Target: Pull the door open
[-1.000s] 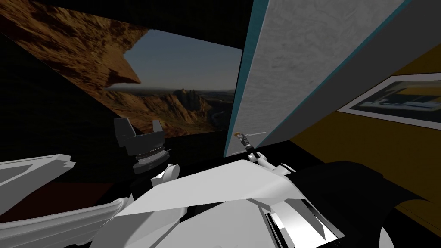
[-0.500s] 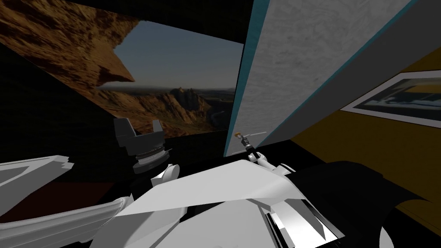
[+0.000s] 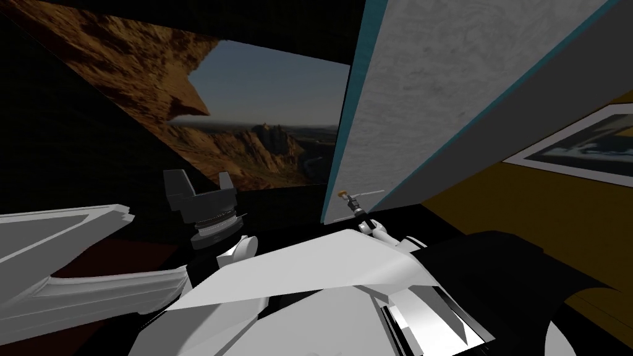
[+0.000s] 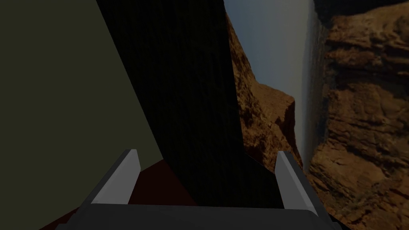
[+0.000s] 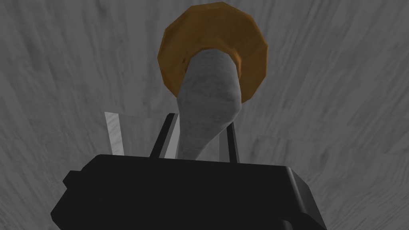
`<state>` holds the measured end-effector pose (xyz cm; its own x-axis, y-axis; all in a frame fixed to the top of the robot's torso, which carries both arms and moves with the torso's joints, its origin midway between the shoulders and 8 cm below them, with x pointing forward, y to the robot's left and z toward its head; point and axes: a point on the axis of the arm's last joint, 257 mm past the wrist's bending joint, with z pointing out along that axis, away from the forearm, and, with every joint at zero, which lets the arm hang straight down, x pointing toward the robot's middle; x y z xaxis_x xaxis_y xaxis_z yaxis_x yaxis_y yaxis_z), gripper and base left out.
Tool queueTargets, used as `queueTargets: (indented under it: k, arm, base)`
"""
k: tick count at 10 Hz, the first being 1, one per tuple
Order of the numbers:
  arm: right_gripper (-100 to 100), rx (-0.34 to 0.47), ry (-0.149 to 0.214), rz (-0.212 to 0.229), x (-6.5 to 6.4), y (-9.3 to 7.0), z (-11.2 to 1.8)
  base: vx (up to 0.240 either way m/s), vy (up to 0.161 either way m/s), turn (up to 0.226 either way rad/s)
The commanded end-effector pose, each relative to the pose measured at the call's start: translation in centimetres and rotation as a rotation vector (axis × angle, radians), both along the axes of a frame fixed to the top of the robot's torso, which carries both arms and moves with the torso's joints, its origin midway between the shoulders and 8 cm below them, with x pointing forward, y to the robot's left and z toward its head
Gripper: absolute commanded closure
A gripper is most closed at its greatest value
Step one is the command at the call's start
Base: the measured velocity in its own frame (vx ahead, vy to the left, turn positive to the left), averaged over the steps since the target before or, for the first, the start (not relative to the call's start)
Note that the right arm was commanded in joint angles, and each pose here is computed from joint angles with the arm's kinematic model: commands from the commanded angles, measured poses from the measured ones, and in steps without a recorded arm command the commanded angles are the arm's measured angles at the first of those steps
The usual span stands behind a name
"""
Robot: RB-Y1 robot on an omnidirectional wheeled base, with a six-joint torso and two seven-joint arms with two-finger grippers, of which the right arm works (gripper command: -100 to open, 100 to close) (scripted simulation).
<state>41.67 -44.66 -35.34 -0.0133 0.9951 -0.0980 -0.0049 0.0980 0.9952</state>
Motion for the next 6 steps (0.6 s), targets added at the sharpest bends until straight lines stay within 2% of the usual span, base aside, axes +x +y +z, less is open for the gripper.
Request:
queueTargets:
  k: [1, 4, 6]
  arm:
    - [100, -0.001, 0.002, 0.021, -1.0, 0.0, -0.2]
    - [100, -0.003, 0.003, 0.051, -2.8, -0.4, -0.2]
    - [100, -0.004, 0.003, 0.064, -3.5, -0.6, -0.1]
  base:
    - [-0.216, -0.080, 0.160]
    - [-0.220, -0.099, 0.187]
    - [-0.192, -0.090, 0.123]
